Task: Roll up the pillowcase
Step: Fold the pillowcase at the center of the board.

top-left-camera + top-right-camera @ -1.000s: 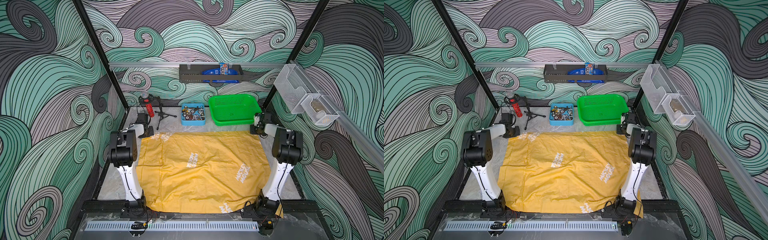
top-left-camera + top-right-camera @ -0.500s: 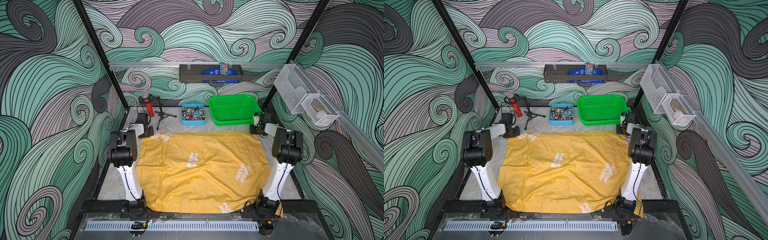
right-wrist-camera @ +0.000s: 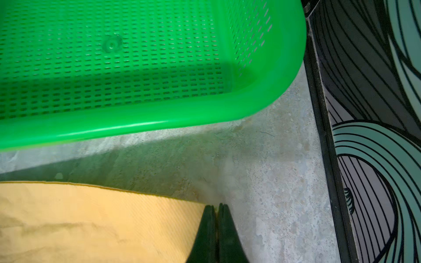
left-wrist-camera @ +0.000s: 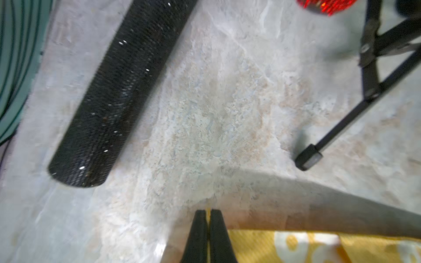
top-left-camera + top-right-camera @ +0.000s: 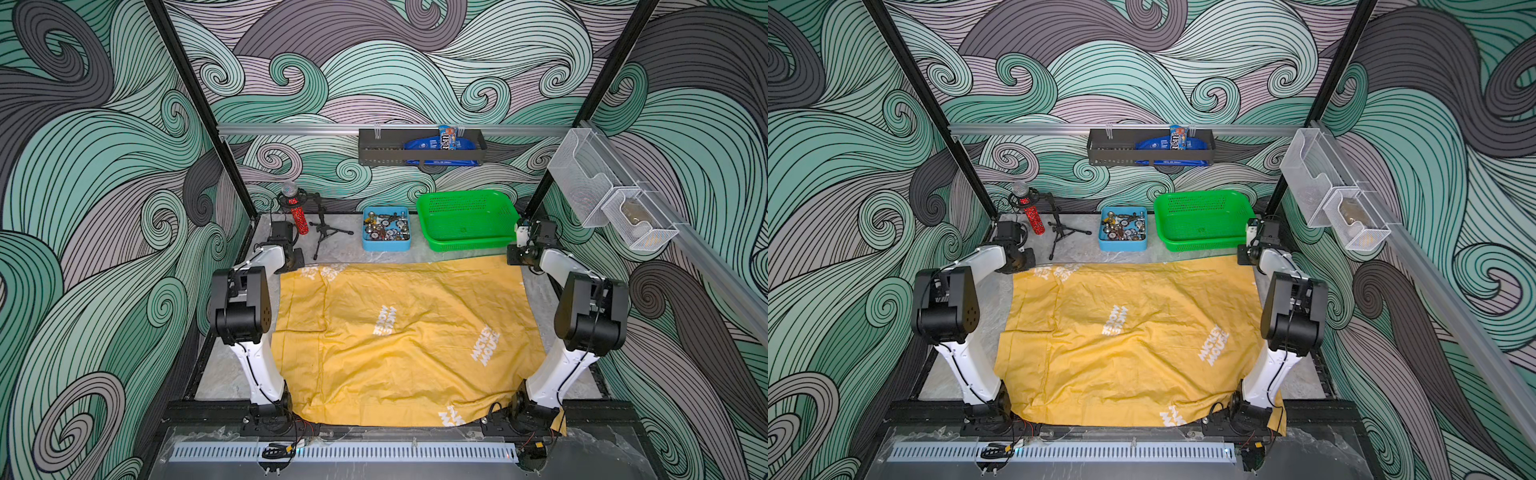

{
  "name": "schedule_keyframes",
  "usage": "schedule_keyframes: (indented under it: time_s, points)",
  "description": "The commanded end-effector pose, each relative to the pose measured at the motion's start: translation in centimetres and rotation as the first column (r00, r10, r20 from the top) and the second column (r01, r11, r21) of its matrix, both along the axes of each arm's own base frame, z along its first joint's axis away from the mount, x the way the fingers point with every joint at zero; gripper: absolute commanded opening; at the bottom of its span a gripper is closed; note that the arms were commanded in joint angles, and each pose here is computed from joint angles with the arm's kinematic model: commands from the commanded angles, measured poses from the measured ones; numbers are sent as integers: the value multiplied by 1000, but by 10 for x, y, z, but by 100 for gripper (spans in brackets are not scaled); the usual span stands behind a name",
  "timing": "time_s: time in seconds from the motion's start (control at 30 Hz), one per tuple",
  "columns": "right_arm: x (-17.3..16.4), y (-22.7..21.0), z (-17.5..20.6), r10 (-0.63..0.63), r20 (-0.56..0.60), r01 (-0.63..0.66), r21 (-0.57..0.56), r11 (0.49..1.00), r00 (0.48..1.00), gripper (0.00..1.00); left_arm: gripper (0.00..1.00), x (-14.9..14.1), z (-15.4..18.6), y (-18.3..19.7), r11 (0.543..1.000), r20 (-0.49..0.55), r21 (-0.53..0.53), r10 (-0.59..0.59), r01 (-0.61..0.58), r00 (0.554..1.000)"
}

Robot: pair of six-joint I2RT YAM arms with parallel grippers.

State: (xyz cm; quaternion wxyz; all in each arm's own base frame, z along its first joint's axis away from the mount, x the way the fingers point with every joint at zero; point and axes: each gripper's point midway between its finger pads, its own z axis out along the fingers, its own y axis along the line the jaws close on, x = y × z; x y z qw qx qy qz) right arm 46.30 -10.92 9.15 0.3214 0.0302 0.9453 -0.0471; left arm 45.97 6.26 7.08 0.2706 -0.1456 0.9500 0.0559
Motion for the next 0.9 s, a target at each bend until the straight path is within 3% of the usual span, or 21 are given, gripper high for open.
schedule_keyframes:
  time_s: [0.0, 0.23, 0.43, 0.6, 0.87]
  points:
    - [-10, -4, 22, -36, 62, 37, -8, 999, 997, 0, 0, -11, 31, 4, 998, 62, 23, 56, -58, 996]
    - [-11, -17, 97, -92, 271, 103, -23, 994, 958, 0, 0, -26, 93, 18, 988, 248, 82, 107, -131, 963]
    - [9, -24, 164, -78, 438, 113, -53, 992, 896, 0, 0, -5, 149, 19, 987, 441, 100, 68, -124, 895]
    - [32, -34, 193, -70, 495, 112, -56, 992, 866, 0, 0, 20, 202, 17, 988, 590, 103, 32, -114, 807]
    - [48, -45, 198, -50, 502, 95, -65, 993, 863, 0, 0, 47, 232, 7, 987, 651, 151, -56, -57, 757]
